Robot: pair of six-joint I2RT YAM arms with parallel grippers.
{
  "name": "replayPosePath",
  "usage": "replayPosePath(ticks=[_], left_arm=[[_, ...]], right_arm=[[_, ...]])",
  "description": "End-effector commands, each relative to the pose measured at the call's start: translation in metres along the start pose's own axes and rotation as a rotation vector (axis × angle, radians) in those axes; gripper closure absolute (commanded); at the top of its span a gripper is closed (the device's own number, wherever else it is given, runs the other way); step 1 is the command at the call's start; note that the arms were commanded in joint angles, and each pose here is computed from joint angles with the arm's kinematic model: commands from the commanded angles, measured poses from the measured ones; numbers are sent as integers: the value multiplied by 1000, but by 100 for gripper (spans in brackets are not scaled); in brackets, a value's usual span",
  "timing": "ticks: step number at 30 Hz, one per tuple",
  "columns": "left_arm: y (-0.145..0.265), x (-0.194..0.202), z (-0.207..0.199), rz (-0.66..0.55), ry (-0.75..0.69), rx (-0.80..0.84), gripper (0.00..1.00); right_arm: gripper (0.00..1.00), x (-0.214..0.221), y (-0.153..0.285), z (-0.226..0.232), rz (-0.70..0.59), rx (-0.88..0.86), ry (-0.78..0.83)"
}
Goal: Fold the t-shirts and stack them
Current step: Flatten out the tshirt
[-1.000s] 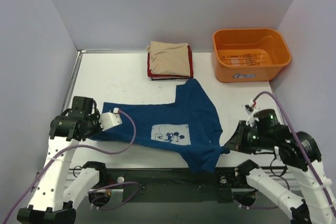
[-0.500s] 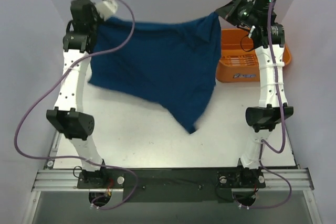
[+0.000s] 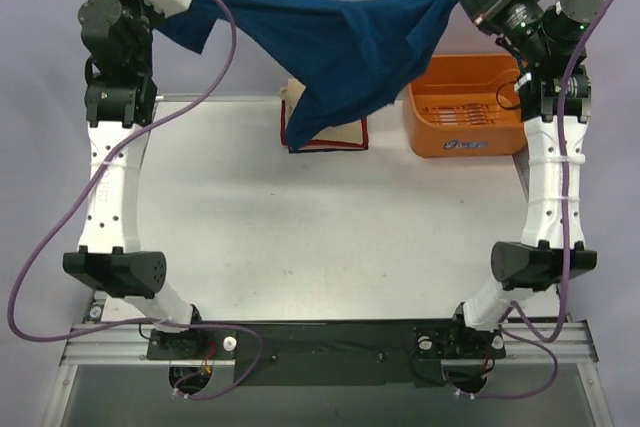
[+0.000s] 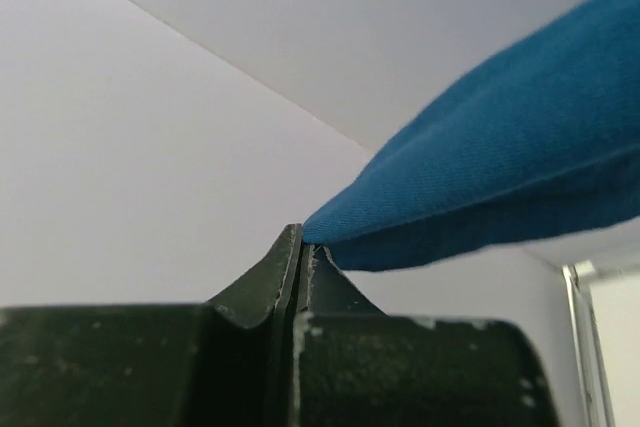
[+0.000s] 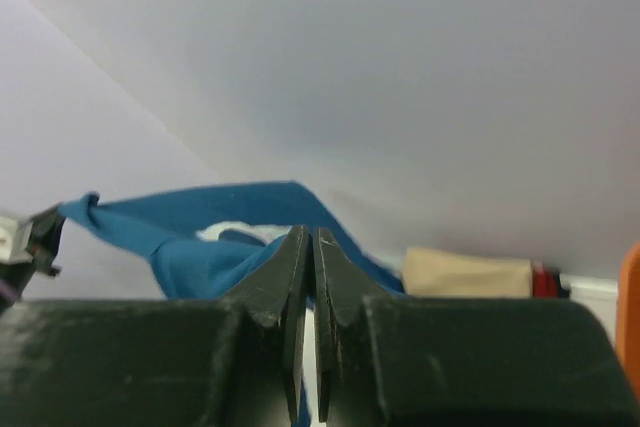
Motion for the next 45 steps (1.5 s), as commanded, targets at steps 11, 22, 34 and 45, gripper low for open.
replayPosePath(ticks=[11, 22, 34, 45], left_arm=[[78, 7, 78, 97, -42, -6, 100], [137, -4, 114, 137, -245, -35, 100], [63, 38, 54, 192, -234, 67, 100], [8, -63, 95, -283, 92, -260, 100]], right_arm=[[100, -16, 124, 125, 137, -294, 137], [100, -30, 191, 168, 99, -312, 172], [100, -19, 68, 87, 64, -208, 48], [100, -87, -24, 64, -446, -133, 18]])
Point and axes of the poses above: each gripper's point midway between its finger pads, its own y axis back along the fingers, its own z axis along the line the jaws close on, x = y × z, the point moved 4 cm from there along y, back along the fingers, and after that the axes turned 9 degrees about y, right-handed, at the moved point
